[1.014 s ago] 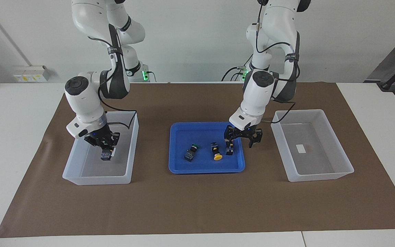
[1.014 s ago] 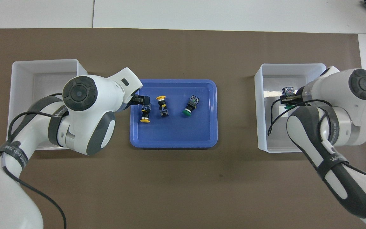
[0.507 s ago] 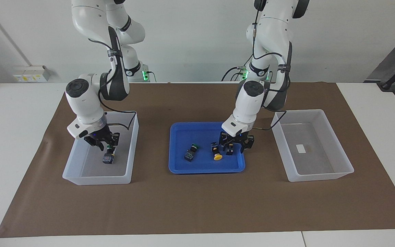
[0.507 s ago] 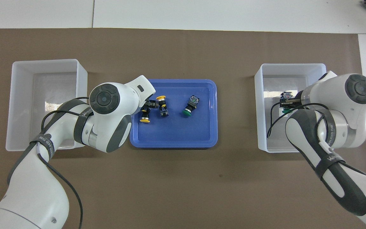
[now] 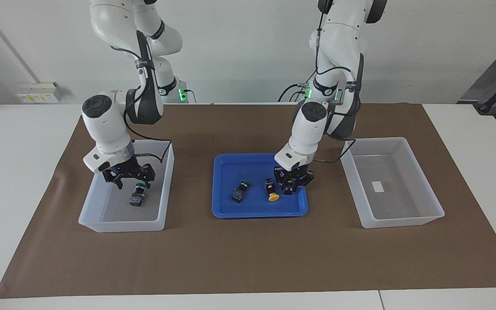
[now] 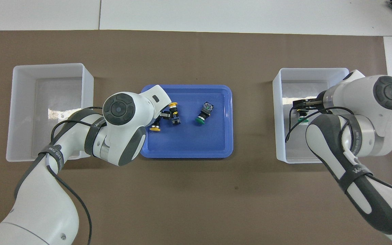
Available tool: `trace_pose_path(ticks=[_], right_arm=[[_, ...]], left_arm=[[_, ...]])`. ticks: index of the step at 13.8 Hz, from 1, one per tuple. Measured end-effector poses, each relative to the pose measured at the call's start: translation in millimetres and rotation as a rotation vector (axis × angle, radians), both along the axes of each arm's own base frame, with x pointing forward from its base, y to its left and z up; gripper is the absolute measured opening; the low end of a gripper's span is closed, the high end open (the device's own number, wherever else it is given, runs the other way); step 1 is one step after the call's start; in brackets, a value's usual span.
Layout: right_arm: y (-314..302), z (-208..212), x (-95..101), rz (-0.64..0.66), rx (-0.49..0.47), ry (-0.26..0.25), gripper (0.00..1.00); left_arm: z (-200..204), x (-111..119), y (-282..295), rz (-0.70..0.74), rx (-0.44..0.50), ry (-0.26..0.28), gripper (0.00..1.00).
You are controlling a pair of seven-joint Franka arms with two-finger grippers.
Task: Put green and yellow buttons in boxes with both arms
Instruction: 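Grasp a yellow button with the left gripper while the right gripper releases, then lower the yellow button into the box while the right gripper grasps another button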
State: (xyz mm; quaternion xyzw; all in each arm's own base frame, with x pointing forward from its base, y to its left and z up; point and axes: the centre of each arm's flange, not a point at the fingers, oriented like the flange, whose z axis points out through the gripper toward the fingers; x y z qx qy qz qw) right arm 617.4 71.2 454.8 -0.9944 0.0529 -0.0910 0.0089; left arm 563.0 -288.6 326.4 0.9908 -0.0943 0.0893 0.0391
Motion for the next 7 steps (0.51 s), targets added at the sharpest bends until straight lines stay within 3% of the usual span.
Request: trace_pose_path(ticks=[3, 7], right_arm=[[62.7, 2.9, -5.7, -0.099, 0.035, 0.003, 1.0], [155.8, -42.1, -17.3, -0.213, 0.067, 0.016, 1.0]], left_arm=[[59.5, 12.5, 39.3, 0.064, -0.01, -0.027, 0.33], [125.2, 26.2, 116.6, 0.185, -0.032, -0.087, 0.33]])
